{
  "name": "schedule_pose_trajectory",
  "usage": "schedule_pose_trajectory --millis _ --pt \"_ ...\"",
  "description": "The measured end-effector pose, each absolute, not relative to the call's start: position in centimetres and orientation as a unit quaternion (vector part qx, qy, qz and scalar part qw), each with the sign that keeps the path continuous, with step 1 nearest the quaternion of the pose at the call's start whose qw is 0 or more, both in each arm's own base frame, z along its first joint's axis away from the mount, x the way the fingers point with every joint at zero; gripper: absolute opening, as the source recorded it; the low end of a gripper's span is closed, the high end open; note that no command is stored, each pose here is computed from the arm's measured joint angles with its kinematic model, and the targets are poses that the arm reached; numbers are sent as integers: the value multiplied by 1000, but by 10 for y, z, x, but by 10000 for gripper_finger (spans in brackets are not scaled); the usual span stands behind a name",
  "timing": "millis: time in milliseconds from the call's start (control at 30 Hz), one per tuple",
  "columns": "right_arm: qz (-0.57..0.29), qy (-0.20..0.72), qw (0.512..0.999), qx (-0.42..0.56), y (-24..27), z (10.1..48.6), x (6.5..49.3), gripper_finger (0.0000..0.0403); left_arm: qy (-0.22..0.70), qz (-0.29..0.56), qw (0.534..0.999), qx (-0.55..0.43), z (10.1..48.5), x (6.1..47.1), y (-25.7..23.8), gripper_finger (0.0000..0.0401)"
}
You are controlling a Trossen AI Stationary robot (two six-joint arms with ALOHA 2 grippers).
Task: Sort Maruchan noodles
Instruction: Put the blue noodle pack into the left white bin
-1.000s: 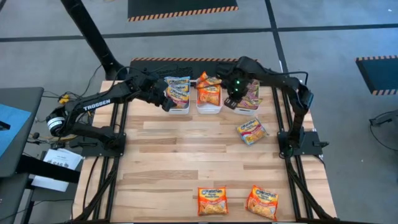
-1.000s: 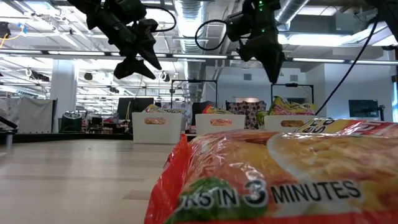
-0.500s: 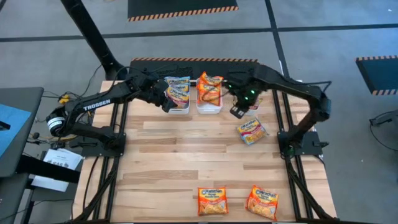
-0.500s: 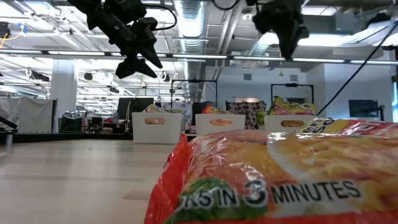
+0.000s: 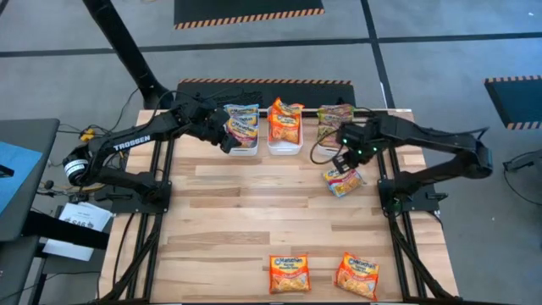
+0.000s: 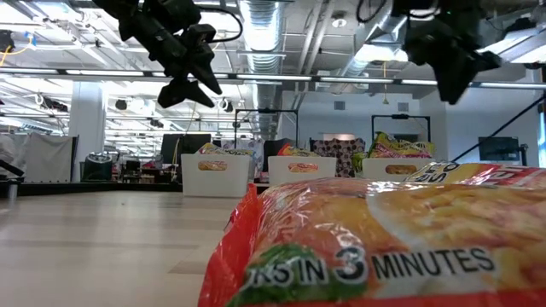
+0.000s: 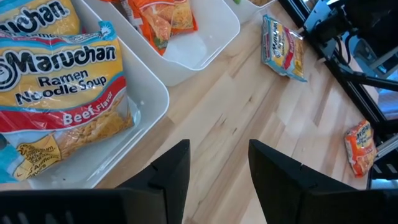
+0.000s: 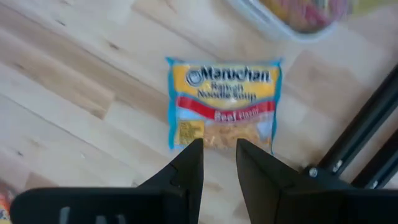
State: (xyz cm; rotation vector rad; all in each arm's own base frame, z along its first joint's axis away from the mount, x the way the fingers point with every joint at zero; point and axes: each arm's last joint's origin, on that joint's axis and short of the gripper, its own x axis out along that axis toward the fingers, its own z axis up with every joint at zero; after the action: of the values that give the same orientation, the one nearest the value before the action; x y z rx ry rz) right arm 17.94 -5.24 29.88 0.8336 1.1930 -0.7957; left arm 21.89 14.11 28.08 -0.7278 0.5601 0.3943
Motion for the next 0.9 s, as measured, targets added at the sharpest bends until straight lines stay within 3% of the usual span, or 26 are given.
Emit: schedule_pose_trajectory --millis 233,433,667,900 --pt "-354 546 655 385 -43 282 171 125 272 189 876 -350 280 219 141 148" --pt "-359 558 641 386 -39 272 171 164 274 185 881 -339 280 219 141 148" --pt "-411 557 586 422 -43 244 163 216 293 186 874 -341 277 217 139 148" --pt "-432 529 576 450 -56 221 161 228 308 183 872 -332 275 215 138 148"
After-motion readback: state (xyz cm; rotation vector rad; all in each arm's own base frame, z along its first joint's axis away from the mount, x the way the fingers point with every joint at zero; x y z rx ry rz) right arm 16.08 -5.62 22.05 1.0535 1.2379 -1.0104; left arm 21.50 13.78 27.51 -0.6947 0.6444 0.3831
